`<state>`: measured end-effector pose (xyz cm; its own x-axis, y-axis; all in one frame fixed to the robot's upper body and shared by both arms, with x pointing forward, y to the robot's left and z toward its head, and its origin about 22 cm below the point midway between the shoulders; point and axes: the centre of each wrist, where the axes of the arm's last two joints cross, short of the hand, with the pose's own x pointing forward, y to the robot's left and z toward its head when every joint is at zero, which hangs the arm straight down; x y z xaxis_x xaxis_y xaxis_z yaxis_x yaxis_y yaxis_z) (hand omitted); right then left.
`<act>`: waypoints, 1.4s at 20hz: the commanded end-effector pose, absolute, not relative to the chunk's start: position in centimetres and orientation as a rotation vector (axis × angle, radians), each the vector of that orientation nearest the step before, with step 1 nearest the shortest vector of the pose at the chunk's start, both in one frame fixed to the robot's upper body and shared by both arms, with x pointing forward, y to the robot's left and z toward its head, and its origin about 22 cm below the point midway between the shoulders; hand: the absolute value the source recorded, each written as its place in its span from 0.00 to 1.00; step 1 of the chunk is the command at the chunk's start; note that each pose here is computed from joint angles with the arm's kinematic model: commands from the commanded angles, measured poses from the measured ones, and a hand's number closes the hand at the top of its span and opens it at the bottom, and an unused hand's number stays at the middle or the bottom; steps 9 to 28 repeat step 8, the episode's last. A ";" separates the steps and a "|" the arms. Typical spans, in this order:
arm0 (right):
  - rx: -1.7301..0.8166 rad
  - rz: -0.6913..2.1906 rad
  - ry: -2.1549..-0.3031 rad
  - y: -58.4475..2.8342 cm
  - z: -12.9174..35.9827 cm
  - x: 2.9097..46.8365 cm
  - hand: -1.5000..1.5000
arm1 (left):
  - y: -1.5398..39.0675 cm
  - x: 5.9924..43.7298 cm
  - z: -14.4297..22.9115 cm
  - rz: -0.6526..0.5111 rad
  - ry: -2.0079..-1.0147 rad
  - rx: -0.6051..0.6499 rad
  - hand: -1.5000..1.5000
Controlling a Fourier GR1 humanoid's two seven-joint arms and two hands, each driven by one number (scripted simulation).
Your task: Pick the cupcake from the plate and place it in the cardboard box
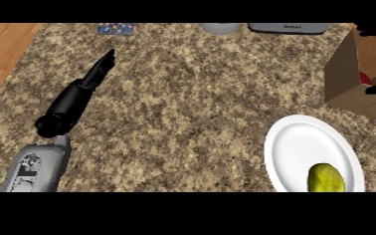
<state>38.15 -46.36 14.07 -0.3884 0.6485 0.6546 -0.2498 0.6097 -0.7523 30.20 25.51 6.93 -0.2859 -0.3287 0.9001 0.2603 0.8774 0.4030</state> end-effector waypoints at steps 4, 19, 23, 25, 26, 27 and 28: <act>0.106 0.542 -1.768 -47.9 14.8 38.0 0.00 | 25.5 30.5 7.5 -0.573 -1.791 0.070 0.50; 0.073 0.411 -1.774 -50.7 16.0 36.1 0.00 | 25.3 30.3 7.6 -0.565 -1.803 0.051 0.50; 0.073 0.411 -1.774 -50.7 16.0 36.1 0.00 | 25.3 30.3 7.6 -0.565 -1.803 0.051 0.50; 0.073 0.411 -1.774 -50.7 16.0 36.1 0.00 | 25.3 30.3 7.6 -0.565 -1.803 0.051 0.50; 0.073 0.411 -1.774 -50.7 16.0 36.1 0.00 | 25.3 30.3 7.6 -0.565 -1.803 0.051 0.50; 0.073 0.411 -1.774 -50.7 16.0 36.1 0.00 | 25.3 30.3 7.6 -0.565 -1.803 0.051 0.50; 0.073 0.411 -1.774 -50.7 16.0 36.1 0.00 | 25.3 30.3 7.6 -0.565 -1.803 0.051 0.50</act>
